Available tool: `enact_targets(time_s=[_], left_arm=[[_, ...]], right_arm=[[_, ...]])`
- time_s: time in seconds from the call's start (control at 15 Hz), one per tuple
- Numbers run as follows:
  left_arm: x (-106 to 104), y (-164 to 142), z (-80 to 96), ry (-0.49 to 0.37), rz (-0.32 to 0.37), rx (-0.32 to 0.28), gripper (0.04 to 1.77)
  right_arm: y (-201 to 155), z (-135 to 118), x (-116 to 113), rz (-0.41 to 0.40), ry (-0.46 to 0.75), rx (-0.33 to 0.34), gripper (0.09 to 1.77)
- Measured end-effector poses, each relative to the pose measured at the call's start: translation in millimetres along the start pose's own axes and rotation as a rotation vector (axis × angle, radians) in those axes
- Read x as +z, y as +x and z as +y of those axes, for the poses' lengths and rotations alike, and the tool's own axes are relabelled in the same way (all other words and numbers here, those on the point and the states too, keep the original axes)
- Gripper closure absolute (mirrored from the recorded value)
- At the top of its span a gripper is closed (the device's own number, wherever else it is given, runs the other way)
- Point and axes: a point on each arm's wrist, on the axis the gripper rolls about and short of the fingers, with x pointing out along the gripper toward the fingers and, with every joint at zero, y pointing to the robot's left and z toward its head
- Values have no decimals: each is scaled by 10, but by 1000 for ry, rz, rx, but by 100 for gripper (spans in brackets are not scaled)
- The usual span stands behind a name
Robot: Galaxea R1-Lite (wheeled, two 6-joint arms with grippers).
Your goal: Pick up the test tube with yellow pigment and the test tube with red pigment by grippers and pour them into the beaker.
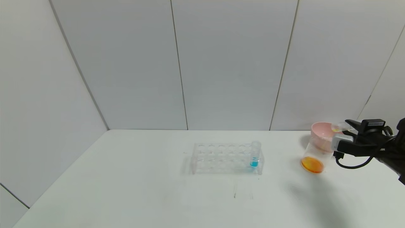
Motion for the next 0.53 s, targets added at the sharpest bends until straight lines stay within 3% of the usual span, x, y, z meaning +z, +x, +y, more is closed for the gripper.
enact_targets(time_s=[0.53], left_arm=[[0, 0, 0, 0, 0, 0, 5]], right_arm=[[-4, -11, 0, 0, 3, -4, 135]])
